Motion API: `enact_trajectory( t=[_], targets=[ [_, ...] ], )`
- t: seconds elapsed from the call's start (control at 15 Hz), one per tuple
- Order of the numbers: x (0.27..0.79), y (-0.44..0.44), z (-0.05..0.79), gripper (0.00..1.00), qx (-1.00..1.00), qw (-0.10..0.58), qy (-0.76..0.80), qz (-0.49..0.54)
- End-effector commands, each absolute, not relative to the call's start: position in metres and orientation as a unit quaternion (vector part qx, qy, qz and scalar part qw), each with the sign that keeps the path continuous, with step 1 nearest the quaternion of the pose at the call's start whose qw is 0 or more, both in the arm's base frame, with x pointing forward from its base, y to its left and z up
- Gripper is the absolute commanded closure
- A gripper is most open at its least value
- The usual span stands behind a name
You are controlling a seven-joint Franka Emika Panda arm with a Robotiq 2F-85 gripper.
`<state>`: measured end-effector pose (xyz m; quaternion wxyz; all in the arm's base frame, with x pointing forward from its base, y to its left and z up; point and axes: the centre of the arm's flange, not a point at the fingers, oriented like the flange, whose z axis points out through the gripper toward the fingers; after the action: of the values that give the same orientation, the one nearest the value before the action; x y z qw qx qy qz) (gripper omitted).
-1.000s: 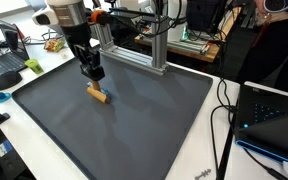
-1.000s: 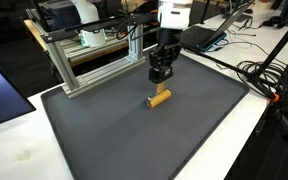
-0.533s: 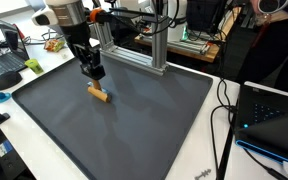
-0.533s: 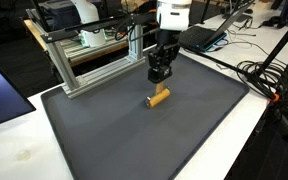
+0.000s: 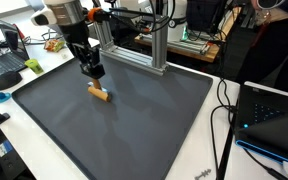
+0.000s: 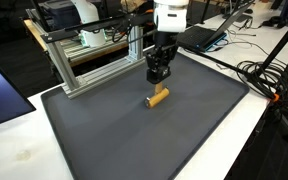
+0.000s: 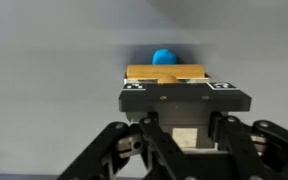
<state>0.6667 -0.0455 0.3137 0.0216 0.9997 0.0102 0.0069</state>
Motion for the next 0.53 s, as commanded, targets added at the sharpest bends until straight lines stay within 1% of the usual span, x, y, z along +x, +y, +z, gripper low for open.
enact_trajectory(
  t=[0.0, 0.47],
  targets=[
    [0.6452, -0.0519, 0.2831, 0.78, 0.999, 0.009, 0.022, -0.049],
    [0.6369, -0.0502, 0.2807, 0.78, 0.997, 0.007, 0.050, -0.066]
  ],
)
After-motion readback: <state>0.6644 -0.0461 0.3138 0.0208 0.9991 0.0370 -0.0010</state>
